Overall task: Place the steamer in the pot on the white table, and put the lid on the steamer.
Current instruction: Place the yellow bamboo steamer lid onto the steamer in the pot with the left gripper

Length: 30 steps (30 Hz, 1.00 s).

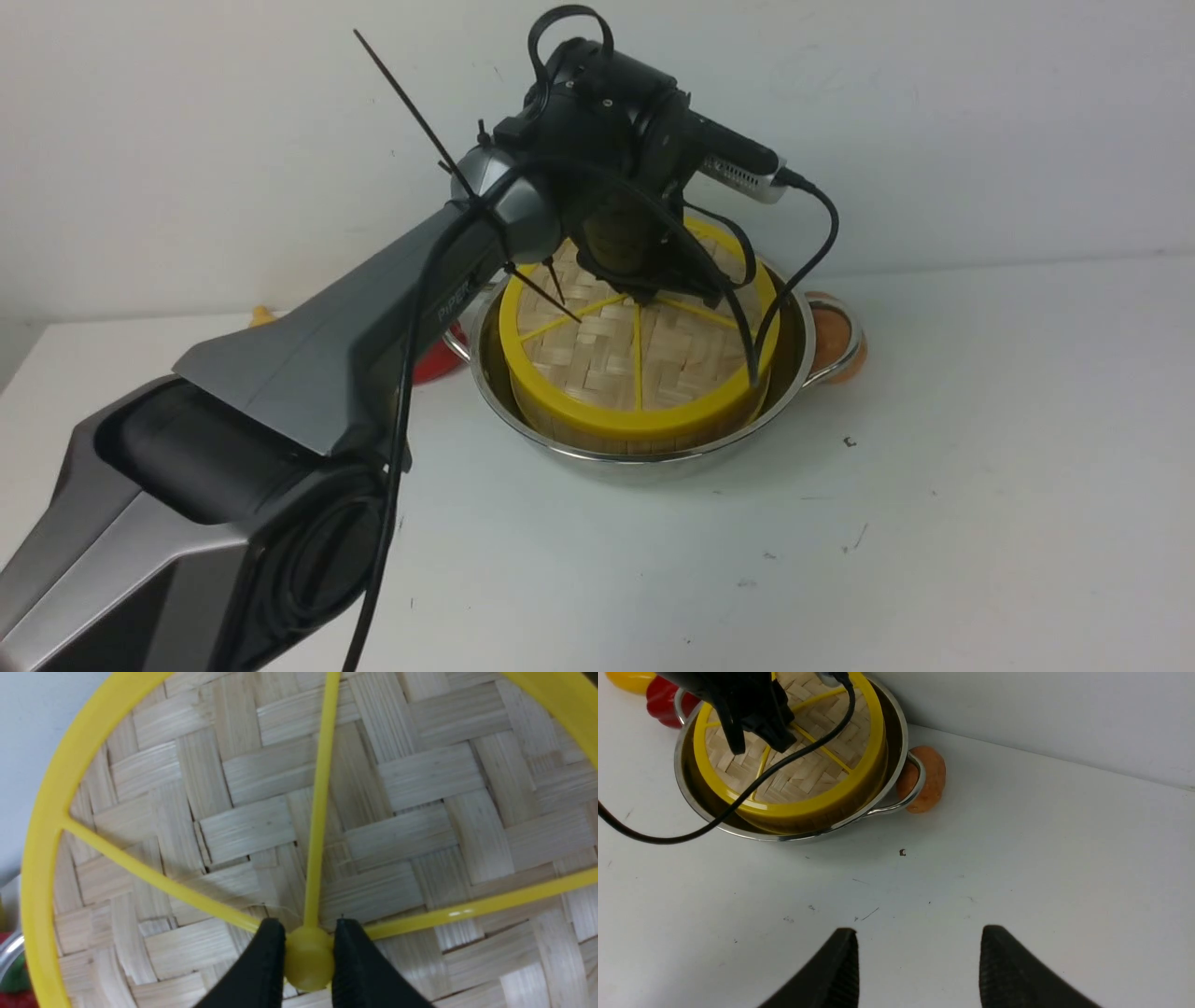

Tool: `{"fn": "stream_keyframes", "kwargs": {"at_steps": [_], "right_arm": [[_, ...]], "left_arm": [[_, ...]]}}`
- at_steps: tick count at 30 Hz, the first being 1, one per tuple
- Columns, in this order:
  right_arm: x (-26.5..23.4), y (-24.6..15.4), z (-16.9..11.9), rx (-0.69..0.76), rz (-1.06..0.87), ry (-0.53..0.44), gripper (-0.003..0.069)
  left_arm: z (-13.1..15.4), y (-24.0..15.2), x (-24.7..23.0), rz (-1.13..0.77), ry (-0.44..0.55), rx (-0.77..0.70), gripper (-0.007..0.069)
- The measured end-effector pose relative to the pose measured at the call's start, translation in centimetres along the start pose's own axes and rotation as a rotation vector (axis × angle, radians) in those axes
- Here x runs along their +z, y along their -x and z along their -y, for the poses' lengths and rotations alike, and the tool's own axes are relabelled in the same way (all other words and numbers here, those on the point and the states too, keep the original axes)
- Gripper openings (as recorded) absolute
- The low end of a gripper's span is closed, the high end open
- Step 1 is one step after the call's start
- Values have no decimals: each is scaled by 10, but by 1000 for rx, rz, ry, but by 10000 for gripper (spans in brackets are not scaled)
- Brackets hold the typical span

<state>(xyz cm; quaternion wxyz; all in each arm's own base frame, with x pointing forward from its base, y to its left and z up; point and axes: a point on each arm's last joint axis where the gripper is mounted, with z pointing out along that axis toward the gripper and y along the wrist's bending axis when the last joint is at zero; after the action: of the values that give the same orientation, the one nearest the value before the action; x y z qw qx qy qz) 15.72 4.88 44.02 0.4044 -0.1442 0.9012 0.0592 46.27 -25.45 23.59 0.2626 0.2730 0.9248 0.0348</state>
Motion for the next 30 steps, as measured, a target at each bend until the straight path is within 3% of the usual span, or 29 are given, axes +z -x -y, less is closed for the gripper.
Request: {"fn": "stream_keyframes", "kwargs": {"at_steps": [30], "right_arm": [[0,0,0,0,0,0,360]], "left_arm": [[-2,1,-4,-9,12,0,118]]}}
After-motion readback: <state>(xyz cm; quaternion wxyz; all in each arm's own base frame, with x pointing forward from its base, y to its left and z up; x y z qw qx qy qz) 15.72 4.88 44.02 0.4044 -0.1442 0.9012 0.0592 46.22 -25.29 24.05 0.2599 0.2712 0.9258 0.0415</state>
